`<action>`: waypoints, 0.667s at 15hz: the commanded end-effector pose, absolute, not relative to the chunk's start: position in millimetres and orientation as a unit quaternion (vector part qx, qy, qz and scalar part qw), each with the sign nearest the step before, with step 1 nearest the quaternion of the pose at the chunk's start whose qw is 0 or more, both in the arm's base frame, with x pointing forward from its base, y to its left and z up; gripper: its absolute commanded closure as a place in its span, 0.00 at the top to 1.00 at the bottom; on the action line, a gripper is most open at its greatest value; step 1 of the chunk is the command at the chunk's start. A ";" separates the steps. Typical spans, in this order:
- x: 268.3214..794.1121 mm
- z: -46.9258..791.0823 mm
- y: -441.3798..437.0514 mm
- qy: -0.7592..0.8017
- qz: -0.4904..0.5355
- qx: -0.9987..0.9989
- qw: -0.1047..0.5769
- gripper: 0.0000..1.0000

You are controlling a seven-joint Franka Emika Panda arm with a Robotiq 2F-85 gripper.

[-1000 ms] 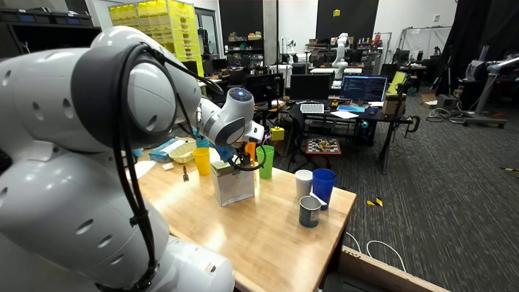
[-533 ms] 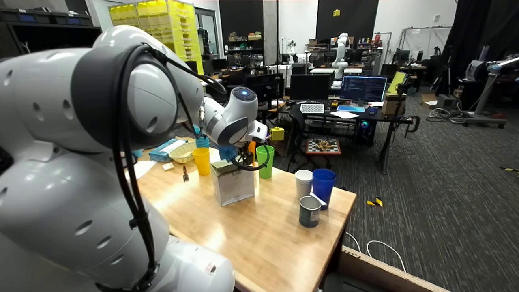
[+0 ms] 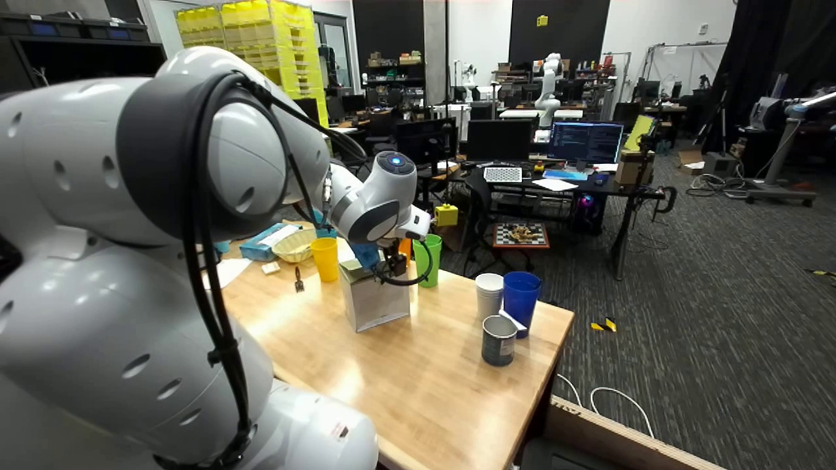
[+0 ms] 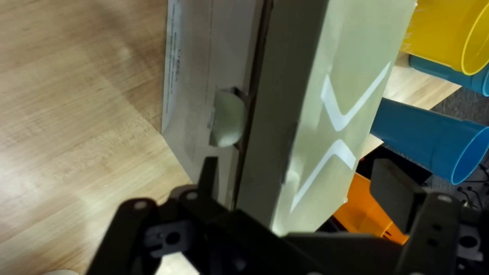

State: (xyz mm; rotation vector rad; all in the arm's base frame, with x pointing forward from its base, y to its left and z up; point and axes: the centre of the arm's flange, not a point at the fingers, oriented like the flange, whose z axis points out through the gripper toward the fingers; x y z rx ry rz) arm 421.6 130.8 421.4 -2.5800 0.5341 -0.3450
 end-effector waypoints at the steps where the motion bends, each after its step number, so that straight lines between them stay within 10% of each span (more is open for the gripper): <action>1: 413.4 423.9 140.2 0.181 -0.134 -0.944 0.241 1.00; 10: 412.2 474.0 140.0 0.174 -0.177 -0.954 0.170 1.00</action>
